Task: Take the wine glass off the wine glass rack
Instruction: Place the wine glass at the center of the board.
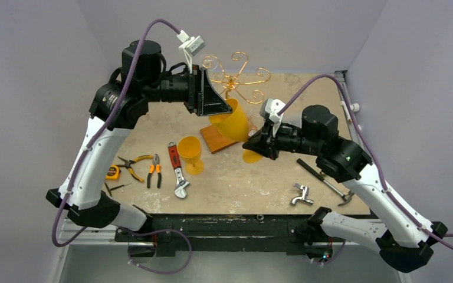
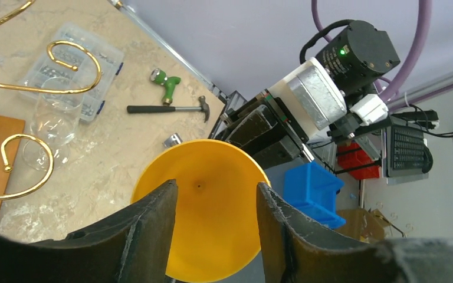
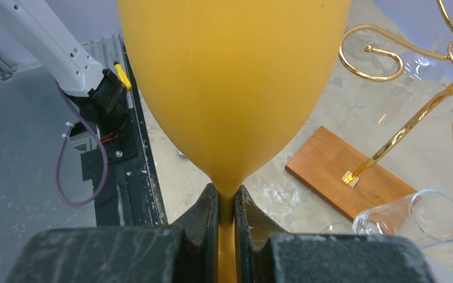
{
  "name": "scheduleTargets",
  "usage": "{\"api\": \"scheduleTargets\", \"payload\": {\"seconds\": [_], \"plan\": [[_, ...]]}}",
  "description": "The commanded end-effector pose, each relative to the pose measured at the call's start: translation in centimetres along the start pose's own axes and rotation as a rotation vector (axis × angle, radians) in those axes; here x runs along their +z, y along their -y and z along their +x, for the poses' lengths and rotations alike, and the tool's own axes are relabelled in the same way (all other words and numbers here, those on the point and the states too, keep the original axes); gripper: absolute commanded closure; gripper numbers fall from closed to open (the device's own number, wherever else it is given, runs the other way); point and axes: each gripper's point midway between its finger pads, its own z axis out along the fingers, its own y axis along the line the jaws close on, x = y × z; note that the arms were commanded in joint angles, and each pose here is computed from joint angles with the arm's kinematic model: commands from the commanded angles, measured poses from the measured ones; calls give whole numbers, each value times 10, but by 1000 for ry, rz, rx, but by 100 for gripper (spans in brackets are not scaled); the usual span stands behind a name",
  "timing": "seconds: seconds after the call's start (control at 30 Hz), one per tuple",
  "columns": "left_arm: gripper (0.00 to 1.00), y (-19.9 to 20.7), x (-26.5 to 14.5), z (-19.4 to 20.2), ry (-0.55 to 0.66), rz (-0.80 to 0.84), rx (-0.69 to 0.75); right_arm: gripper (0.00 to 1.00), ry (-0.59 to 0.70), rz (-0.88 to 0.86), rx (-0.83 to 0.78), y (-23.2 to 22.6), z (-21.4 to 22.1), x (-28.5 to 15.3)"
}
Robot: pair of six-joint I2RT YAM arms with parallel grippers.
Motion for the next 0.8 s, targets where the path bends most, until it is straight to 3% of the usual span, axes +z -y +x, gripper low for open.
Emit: {"api": "scheduleTargets", "payload": {"seconds": [0.0, 0.77], "plan": [[51, 6, -8, -14, 87, -33, 58, 100, 75, 23, -19, -1, -26, -10], [49, 4, -10, 6, 44, -22, 38, 100, 41, 24, -10, 5, -19, 2]]}}
